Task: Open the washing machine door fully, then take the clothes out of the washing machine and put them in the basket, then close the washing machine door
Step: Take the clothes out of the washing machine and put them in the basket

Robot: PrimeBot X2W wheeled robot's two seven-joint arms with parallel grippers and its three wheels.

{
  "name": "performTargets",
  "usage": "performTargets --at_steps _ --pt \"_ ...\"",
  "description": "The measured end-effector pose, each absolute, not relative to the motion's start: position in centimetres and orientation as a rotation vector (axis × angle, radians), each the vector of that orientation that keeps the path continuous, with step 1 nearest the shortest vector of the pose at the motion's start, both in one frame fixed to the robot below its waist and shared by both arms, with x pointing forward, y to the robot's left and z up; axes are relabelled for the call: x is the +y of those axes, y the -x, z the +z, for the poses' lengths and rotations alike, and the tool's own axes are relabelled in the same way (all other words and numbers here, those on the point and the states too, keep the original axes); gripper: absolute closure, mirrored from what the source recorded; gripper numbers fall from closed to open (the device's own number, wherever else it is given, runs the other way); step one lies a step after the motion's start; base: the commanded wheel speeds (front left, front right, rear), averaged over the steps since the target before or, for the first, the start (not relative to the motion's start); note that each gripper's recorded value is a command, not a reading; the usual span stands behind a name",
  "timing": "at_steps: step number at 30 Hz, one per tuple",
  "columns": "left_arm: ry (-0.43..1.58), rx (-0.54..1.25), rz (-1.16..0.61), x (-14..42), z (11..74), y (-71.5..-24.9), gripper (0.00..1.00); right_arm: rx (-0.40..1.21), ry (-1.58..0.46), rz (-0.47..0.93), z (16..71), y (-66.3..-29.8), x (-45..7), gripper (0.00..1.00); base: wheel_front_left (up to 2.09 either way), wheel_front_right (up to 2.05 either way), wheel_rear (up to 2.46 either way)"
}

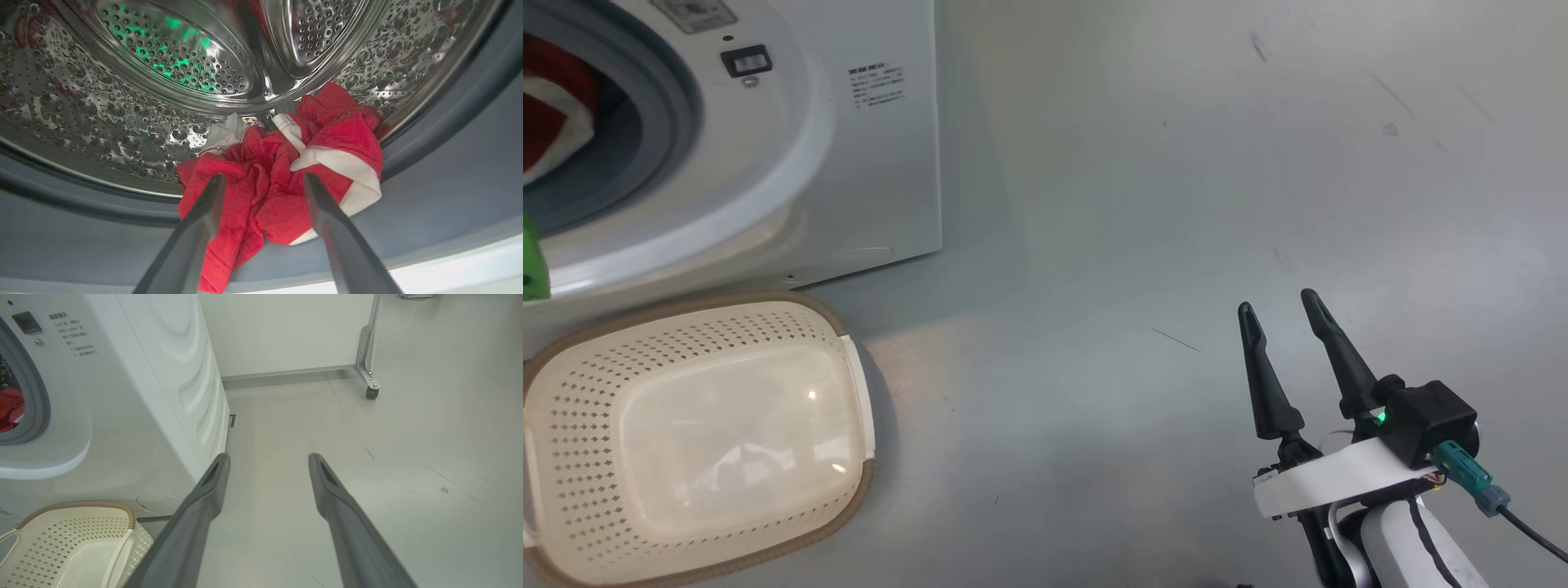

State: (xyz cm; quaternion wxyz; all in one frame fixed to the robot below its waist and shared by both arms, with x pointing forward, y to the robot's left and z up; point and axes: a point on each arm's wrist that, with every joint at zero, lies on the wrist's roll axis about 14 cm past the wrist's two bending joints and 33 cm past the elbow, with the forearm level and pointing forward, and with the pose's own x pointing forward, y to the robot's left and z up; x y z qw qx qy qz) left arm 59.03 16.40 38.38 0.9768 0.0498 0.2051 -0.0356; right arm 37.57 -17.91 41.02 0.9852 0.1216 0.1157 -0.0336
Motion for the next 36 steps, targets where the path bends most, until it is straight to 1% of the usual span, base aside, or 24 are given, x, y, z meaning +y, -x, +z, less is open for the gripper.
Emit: performTargets --at_steps 8,14,21,30,36 --pt "-0.230 0.531 -0.059 17.6 35.7 -60.8 0.00 0.262 -0.236 -0.105 40.0 -37.3 -18.9 0.00 0.00 0.00 0.00" --pt "-0.266 0.577 -0.061 17.3 34.5 -61.4 0.00 0.272 -0.232 -0.125 39.6 -37.3 -19.4 0.00 0.00 0.00 0.00" --pt "-0.267 0.611 -0.038 18.0 34.0 -62.1 0.00 0.280 -0.231 -0.133 39.3 -37.4 -19.6 0.00 0.00 0.00 0.00" --pt "-0.303 0.679 -0.013 19.2 32.4 -61.7 0.00 0.282 -0.229 -0.134 39.0 -37.7 -19.8 0.00 0.00 0.00 0.00" --pt "-0.298 0.689 -0.005 19.4 32.1 -62.0 0.00 0.281 -0.230 -0.134 38.9 -38.0 -19.8 0.00 0.00 0.00 0.00"
